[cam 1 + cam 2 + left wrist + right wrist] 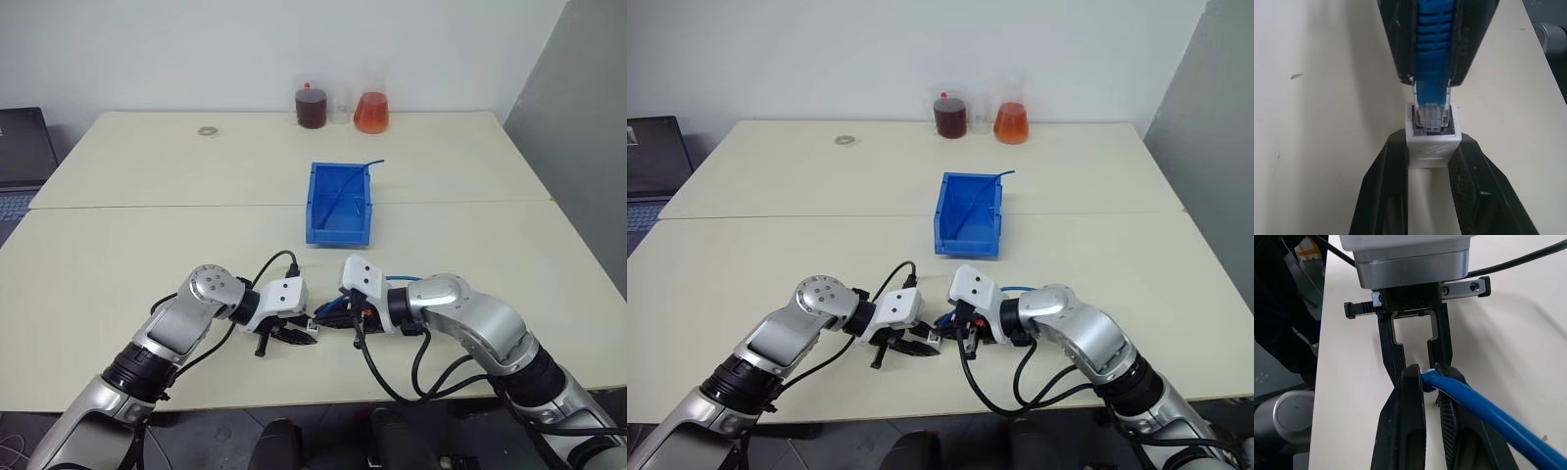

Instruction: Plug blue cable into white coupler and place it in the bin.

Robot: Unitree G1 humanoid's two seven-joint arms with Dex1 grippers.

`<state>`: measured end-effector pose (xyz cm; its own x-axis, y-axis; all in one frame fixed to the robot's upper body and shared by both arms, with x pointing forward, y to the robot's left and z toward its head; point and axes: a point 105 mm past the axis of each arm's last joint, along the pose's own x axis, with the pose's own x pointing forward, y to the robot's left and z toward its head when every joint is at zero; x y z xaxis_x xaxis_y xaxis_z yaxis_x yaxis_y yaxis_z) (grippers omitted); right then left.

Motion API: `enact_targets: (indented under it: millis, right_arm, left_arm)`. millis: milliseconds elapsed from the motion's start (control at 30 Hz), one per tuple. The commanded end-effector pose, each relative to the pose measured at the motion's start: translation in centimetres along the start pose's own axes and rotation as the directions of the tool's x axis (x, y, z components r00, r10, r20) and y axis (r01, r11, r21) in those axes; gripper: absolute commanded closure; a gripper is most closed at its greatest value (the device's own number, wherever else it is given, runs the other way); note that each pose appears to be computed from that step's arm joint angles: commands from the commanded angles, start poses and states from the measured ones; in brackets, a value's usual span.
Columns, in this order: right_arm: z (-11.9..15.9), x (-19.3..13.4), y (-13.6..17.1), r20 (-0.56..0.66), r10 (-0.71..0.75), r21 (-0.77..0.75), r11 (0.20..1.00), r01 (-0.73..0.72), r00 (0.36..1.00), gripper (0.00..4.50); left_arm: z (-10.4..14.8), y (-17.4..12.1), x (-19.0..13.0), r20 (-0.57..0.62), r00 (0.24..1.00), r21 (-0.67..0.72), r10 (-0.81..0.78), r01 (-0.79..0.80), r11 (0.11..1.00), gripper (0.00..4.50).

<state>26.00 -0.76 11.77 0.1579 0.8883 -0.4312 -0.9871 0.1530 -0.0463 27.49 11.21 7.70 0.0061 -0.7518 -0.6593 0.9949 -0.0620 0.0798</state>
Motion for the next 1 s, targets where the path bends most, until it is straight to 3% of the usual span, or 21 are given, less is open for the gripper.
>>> enact_targets:
  millis: [33,600,1000]
  right_arm:
    - [-0.2,0.0,0.5,-0.031,0.026,-0.023,0.999,-0.027,0.999,4.39]
    - [0.5,1.1,1.1,-0.109,0.116,-0.085,0.988,-0.126,0.987,4.39]
    - [-1.0,3.2,2.6,-0.176,0.231,-0.065,0.967,-0.245,0.957,4.39]
  left_arm:
    - [-1.2,-0.5,0.5,-0.037,0.999,-0.047,-0.021,0.019,0.999,3.7]
    - [-1.4,-0.1,0.9,-0.059,0.998,-0.065,0.004,-0.008,0.998,3.7]
    - [-1.6,-0.2,0.8,-0.064,0.998,-0.077,0.018,-0.023,0.997,3.7]
